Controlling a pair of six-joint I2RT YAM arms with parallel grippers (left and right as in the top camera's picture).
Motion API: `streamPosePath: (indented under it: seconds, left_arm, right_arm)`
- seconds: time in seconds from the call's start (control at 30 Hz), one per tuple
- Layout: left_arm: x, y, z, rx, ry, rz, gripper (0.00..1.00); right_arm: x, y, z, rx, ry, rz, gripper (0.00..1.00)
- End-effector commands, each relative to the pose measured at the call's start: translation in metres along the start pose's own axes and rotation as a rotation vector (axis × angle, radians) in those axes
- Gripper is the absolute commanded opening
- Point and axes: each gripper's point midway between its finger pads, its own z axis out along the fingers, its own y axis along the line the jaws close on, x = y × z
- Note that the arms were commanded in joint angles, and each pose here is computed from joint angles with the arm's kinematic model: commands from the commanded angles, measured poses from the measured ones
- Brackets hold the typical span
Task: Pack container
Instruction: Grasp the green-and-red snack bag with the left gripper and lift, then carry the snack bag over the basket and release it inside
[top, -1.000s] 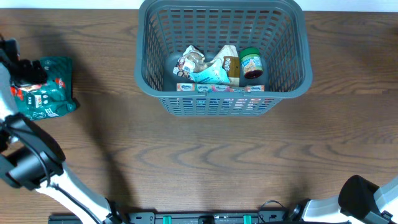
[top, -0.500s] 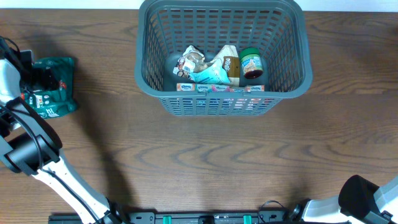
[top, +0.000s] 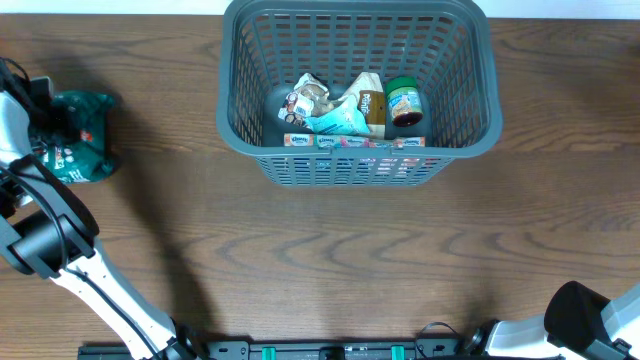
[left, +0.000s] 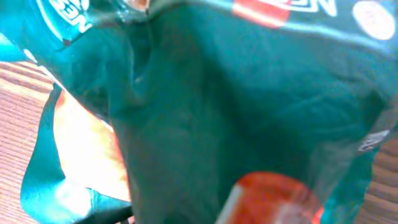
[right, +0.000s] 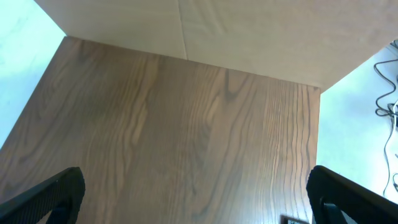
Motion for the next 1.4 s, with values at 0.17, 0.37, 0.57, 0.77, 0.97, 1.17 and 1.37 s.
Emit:
streamPosePath:
  seconds: [0.17, 0.37, 0.57, 0.77, 0.97, 1.17, 1.37]
  left_arm:
    - [0.040, -0.025, 0.032, 0.090, 0.137, -0.058, 0.06]
    - [-0.012, -0.020, -0.063, 0.055, -0.099, -0.074, 0.06]
    - [-0.063, -0.057, -0.207, 0.115, -0.482, 0.014, 0.06]
    - [-0.070, -0.140, -0.363, 0.206, -0.863, 0.214, 0.06]
    - [-0.031, -0.250, -0.476, 0.375, -1.132, 0.480, 0.06]
    - [0.020, -0.362, -0.497, 0.627, -1.155, 0.795, 0.06]
    - [0.047, -0.439, -0.467, 0.707, -1.096, 1.029, 0.06]
  right_arm:
    - [0.000, -0.002, 0.003, 0.015, 0.000, 0.008, 0.99]
    - [0.000, -0.002, 0.003, 0.016, 0.001, 0.008, 0.99]
    - [0.000, -0.002, 0.003, 0.016, 0.000, 0.008, 0.99]
    - [0.000, -0.002, 0.003, 0.016, 0.000, 0.008, 0.99]
    - [0.000, -0.002, 0.003, 0.016, 0.001, 0.008, 0.99]
    - [0.000, -0.002, 0.003, 0.015, 0.000, 0.008, 0.99]
    - [0.000, -0.002, 0.003, 0.016, 0.000, 0.008, 0.99]
